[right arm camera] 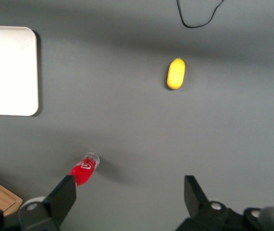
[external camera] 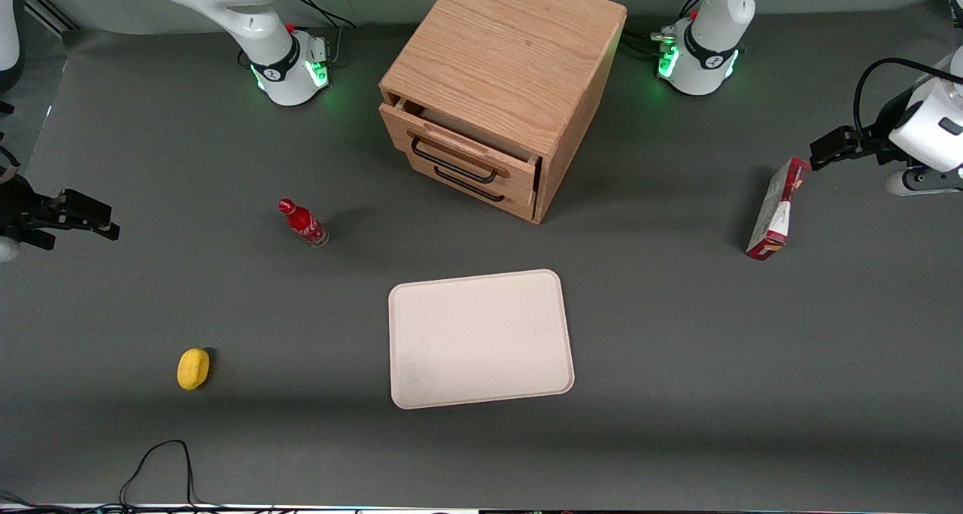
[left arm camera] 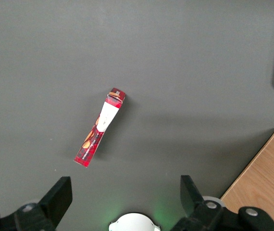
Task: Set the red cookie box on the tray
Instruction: 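Move the left gripper above the red-and-white cookie box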
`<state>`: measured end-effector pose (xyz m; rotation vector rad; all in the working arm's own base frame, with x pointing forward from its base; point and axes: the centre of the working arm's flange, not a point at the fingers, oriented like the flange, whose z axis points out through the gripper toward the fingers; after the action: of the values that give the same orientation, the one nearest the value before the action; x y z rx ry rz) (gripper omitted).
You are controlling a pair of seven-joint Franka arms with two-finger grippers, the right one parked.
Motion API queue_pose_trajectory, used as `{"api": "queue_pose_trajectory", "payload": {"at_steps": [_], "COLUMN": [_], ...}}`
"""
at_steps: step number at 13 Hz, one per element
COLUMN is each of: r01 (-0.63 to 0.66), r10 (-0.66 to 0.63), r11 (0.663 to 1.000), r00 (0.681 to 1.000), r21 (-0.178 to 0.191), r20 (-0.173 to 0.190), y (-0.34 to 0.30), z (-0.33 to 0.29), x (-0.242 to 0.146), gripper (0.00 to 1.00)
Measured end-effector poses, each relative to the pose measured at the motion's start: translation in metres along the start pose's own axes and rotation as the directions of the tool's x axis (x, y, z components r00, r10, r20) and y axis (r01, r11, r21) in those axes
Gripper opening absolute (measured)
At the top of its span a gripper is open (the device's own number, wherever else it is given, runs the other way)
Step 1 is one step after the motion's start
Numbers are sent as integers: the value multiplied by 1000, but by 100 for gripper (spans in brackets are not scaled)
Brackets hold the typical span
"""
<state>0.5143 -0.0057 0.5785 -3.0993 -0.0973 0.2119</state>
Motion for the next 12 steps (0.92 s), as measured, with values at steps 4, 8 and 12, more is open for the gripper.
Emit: {"api": "queue_pose_trajectory", "payload": {"at_steps": [4,8,12], "r01": [46,51,52], "r10": [-46,-51,-52], "r11": [999,999,999], "r00": [999,998,998], "r21": [10,11,11], "r20": [28,38,43], "y": [10,10,10], "z": [-12,-11,-13], "x": [7,12,11], "gripper": [100,100,100]}}
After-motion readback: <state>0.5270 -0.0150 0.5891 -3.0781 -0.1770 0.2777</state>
